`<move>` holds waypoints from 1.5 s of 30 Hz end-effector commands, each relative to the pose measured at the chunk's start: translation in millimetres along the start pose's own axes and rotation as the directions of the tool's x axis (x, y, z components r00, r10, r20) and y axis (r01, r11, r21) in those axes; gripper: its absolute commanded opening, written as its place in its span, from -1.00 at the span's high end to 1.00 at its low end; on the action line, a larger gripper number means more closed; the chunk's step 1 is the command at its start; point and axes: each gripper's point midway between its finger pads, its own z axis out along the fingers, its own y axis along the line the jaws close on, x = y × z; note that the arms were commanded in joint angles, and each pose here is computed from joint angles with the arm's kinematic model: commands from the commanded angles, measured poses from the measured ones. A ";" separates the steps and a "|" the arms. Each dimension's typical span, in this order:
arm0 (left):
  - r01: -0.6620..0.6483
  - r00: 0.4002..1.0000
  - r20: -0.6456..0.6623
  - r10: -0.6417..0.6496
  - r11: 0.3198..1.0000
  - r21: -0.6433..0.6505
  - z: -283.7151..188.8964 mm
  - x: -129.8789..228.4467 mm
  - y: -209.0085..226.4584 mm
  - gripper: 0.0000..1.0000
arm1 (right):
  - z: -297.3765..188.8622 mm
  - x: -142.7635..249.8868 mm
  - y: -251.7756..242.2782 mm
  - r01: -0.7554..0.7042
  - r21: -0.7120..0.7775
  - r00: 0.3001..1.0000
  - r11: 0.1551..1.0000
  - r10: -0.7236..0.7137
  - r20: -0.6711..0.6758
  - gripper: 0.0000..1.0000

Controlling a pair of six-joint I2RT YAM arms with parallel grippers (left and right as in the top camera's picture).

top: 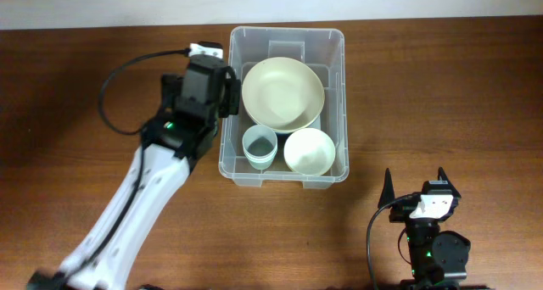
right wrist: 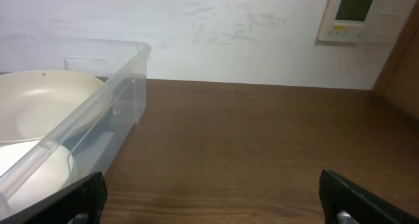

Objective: Pack container

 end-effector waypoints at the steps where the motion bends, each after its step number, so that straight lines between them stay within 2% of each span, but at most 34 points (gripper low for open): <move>1: 0.044 0.993 0.109 -0.043 0.999 -0.002 -60.9 -23.8 28.7 -0.99 | -0.3 2.1 1.3 0.007 -0.007 1.000 1.000 -0.007 -0.003 -0.98; 6: 0.036 0.995 0.092 -0.035 0.999 -0.005 -119.1 14.8 58.2 -1.00 | -0.3 2.1 1.3 0.007 -0.007 1.000 1.000 -0.007 -0.003 -0.98; 11: 0.030 0.996 0.079 -0.031 1.000 0.003 -161.5 71.8 80.0 -0.99 | -0.3 2.1 1.3 0.007 -0.007 1.000 1.000 -0.007 -0.003 -0.98; 16: 0.032 0.996 0.086 -0.035 0.999 0.038 -176.6 131.5 85.6 -0.99 | -0.3 2.1 1.3 0.007 -0.007 1.000 1.000 -0.007 -0.003 -0.98; 21: 0.074 0.983 0.165 -0.084 0.995 0.063 -169.7 161.6 82.6 -0.99 | -0.3 2.1 1.3 0.007 -0.007 1.000 1.000 -0.007 -0.003 -0.98; 30: 0.105 0.931 0.327 -0.163 0.976 0.188 -131.3 169.6 48.4 -0.99 | -0.3 2.1 1.3 0.007 -0.007 1.000 1.000 -0.007 -0.003 -0.98; 38: 0.164 0.784 0.556 -0.277 0.956 0.245 -115.0 146.6 39.3 -0.99 | -0.3 2.1 1.3 0.007 -0.007 1.000 1.000 -0.007 -0.003 -0.98; 41: 0.170 0.750 0.591 -0.296 0.951 0.259 -114.8 144.6 38.5 -0.99 | -0.3 2.1 1.3 0.007 -0.007 1.000 1.000 -0.007 -0.003 -0.98; 45: 0.157 0.747 0.595 -0.296 0.948 0.276 -112.8 147.9 36.4 -0.99 | -0.3 2.1 1.3 0.007 -0.007 1.000 1.000 -0.007 -0.003 -0.98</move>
